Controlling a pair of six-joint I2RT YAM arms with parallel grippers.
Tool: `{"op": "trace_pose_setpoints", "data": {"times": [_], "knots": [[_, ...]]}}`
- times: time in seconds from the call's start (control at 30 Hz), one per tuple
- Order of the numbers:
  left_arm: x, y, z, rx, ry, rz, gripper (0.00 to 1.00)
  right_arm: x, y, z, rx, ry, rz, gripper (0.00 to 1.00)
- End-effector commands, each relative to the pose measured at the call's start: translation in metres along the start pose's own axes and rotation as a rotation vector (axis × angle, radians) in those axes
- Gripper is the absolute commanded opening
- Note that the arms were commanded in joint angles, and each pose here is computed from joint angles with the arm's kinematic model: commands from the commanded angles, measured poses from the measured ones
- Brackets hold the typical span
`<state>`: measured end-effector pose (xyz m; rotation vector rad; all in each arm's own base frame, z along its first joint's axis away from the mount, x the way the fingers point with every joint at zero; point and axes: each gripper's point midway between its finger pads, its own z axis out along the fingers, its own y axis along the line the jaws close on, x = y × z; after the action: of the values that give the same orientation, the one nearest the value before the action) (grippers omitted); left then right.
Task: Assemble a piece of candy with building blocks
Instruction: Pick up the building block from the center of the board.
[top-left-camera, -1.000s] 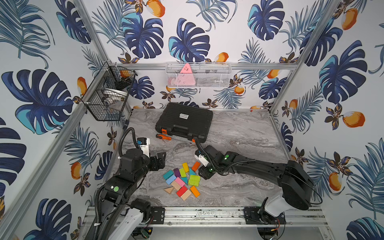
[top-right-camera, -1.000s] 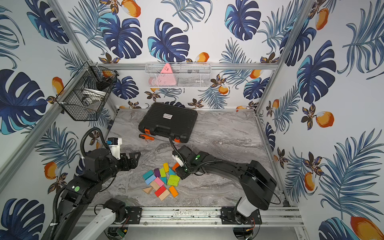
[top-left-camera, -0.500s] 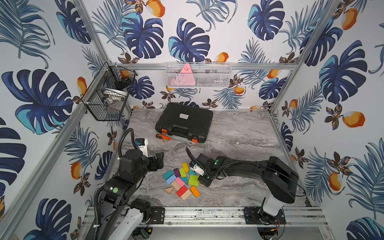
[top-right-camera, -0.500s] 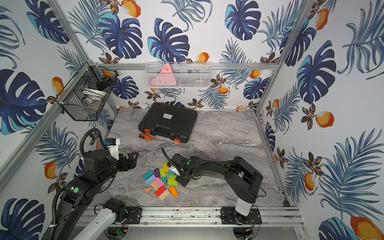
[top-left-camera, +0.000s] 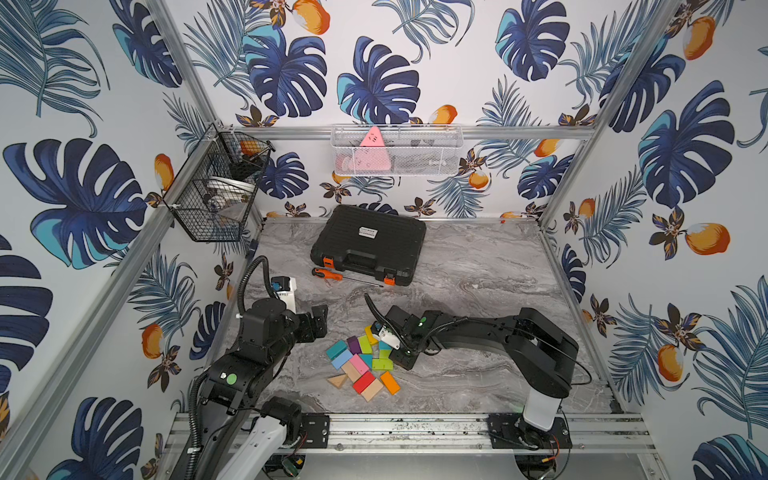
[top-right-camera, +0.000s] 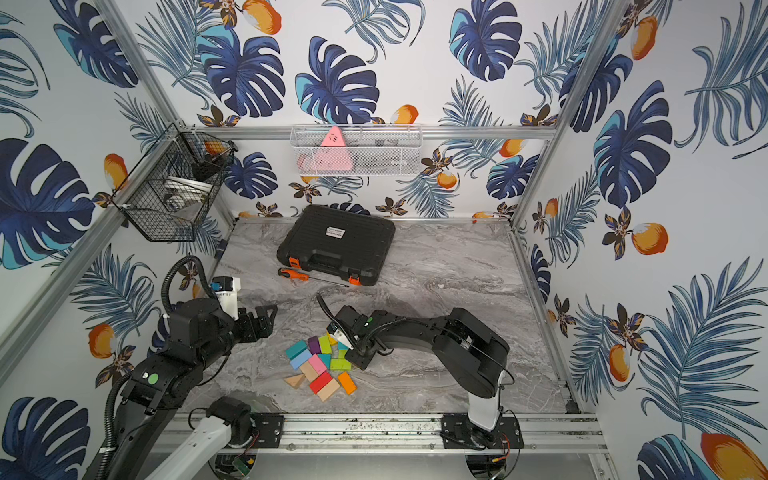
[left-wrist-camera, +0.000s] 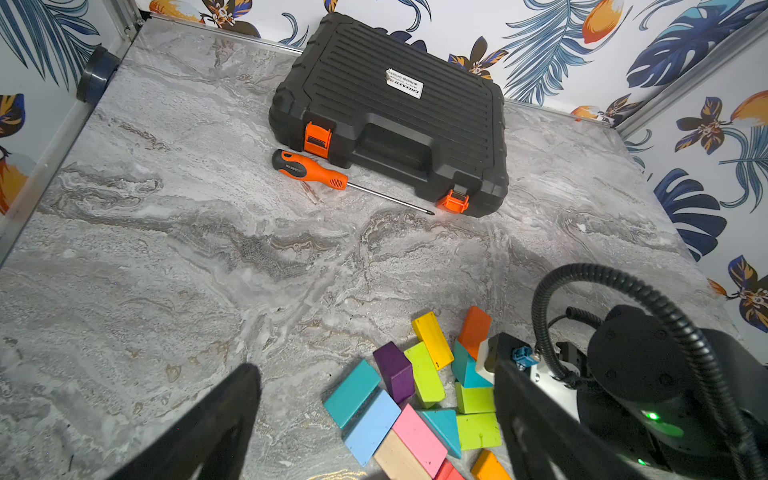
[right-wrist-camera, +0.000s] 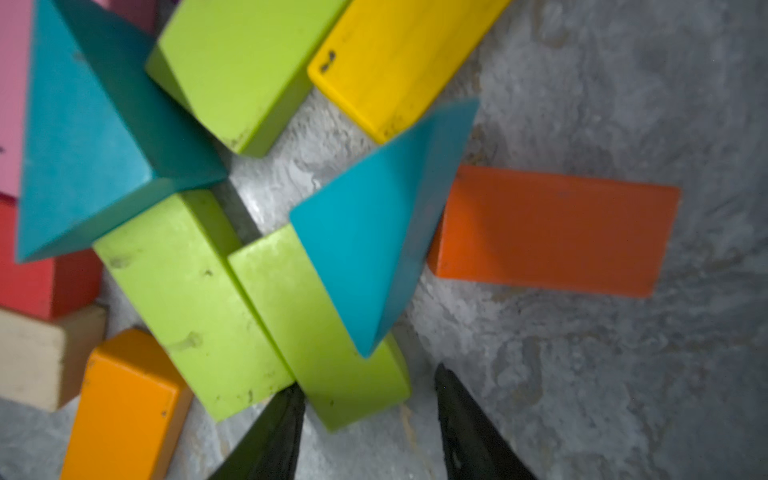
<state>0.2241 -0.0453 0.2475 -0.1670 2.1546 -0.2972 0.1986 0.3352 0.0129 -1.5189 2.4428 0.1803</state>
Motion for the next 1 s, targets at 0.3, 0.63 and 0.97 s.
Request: {"op": "trace_pose_setpoints", "data": {"times": [0.3,0.63,0.97], "knots": [[-0.002,0.001,-0.001,-0.004,-0.011,0.01,0.92,0.005,0.024,0.009,-0.074,0.04,-0.075,0.35],[-0.001,0.0,0.002,0.0,-0.002,0.013,0.92,0.02,0.004,-0.024,0.02,0.034,-0.089,0.31],[0.0,-0.001,0.002,0.005,0.004,0.013,0.92,0.005,-0.093,-0.066,0.023,-0.178,-0.084,0.29]]}}
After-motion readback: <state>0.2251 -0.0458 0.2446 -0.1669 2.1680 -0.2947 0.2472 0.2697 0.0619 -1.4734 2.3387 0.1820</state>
